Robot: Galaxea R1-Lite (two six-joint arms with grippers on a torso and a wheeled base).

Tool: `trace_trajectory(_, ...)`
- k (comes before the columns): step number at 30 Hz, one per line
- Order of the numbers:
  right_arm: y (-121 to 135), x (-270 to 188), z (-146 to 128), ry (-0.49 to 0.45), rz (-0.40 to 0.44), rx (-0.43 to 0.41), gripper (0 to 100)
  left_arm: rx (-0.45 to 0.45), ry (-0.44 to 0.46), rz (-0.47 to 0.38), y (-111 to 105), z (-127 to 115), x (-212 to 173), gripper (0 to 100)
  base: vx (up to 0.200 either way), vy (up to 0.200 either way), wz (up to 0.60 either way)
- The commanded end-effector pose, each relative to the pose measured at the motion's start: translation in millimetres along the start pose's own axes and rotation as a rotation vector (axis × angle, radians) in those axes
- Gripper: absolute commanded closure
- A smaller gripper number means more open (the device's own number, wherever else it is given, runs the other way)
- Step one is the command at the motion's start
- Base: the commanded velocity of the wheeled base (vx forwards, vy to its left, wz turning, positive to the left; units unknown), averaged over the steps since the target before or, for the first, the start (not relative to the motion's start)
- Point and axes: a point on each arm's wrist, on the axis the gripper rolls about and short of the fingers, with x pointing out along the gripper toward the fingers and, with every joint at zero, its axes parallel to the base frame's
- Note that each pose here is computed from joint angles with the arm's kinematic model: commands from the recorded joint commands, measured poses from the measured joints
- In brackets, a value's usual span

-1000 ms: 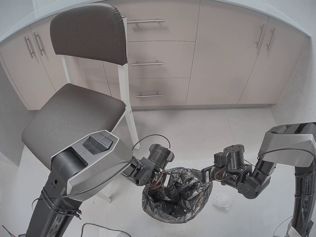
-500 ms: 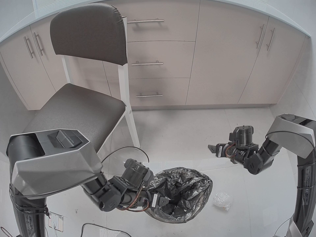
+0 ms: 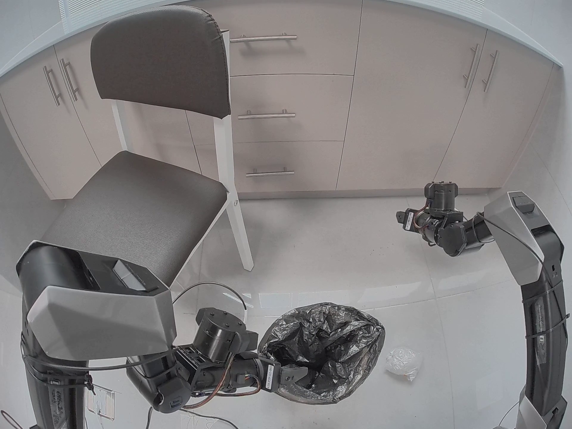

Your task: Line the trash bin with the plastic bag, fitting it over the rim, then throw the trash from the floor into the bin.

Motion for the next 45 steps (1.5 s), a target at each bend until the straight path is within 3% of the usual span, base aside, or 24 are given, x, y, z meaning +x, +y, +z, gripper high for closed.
trace_trajectory(1,-51,78,-103,0.301,-0.234,-0.096,0,0.003,0.015,-0.042,9,-24,-4,0,0.000,0.000,0.00)
trace_trajectory(5,-75,80,-201,0.629,-0.312,-0.235,0,0.047,0.024,-0.039,10,-27,-4,0,0.000,0.000,0.00)
trace_trajectory(8,-81,68,-220,0.816,-0.329,-0.284,0,0.061,0.030,-0.037,11,-28,-3,0,0.000,0.000,0.00)
trace_trajectory(10,-82,64,-223,0.865,-0.329,-0.288,0,0.060,0.031,-0.036,11,-29,-3,0,0.000,0.000,0.00)
trace_trajectory(18,-77,63,-225,0.871,-0.298,-0.292,0,0.065,0.033,-0.037,11,-29,-2,0,0.000,0.000,0.00)
trace_trajectory(26,-47,56,-233,0.935,-0.098,-0.314,0,0.071,0.034,-0.036,11,-30,-2,0,0.000,0.000,0.00)
trace_trajectory(29,-39,54,-235,0.941,-0.061,-0.325,0,0.071,0.035,-0.037,11,-30,-2,0,0.000,0.000,0.00)
trace_trajectory(32,-30,51,-238,0.951,-0.013,-0.405,0,0.071,0.034,-0.036,11,-30,-2,0,0.000,0.000,0.00)
trace_trajectory(37,-19,47,-241,0.957,0.001,-0.454,0,0.085,0.037,-0.035,11,-31,-2,0,0.000,0.000,0.00)
trace_trajectory(42,-26,35,-247,1.108,-0.001,-0.540,0,0.086,0.041,-0.034,12,-32,-1,0,0.000,0.000,0.00)
trace_trajectory(45,-27,32,-248,1.136,-0.001,-0.552,0,0.086,0.041,-0.034,12,-32,-1,0,0.000,0.000,0.00)
